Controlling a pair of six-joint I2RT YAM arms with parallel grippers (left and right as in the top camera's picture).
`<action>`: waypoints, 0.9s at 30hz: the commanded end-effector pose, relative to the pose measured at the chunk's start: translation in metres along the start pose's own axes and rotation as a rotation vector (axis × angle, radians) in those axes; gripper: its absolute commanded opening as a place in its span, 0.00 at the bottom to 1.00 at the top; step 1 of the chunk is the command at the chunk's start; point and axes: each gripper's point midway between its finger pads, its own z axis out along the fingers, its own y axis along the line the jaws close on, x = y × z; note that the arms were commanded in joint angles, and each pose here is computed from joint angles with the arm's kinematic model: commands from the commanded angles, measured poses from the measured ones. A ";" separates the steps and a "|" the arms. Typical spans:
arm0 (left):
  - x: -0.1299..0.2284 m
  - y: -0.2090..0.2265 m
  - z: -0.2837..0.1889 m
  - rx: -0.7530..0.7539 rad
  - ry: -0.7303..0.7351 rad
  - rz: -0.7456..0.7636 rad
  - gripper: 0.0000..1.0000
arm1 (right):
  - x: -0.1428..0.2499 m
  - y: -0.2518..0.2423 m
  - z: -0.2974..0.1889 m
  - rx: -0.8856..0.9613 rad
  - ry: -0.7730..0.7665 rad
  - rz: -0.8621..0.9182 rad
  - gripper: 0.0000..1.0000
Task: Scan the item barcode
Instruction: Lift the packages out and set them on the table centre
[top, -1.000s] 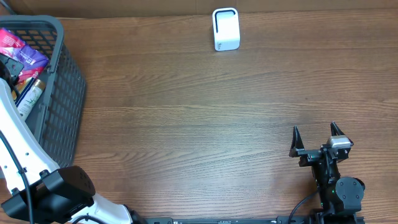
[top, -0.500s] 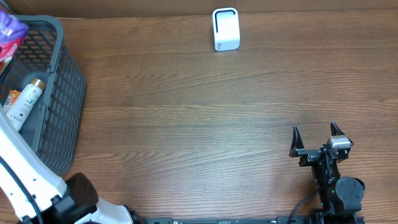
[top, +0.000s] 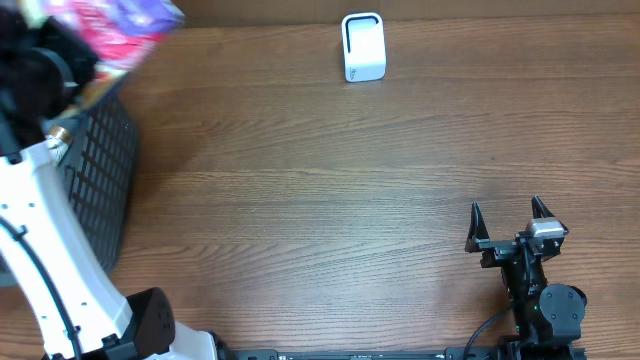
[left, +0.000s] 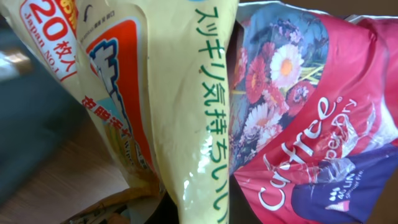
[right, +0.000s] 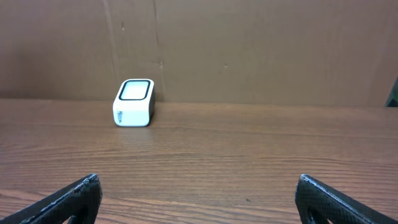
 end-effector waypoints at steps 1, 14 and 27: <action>0.037 -0.042 0.006 0.091 0.109 0.107 0.04 | 0.001 0.000 0.000 -0.001 -0.006 0.005 1.00; 0.250 -0.076 0.116 -0.058 0.742 0.404 0.04 | 0.001 0.000 0.000 -0.001 -0.006 0.005 1.00; 0.369 -0.083 0.179 -0.130 0.953 0.588 0.59 | 0.001 0.000 0.000 -0.001 -0.006 0.005 1.00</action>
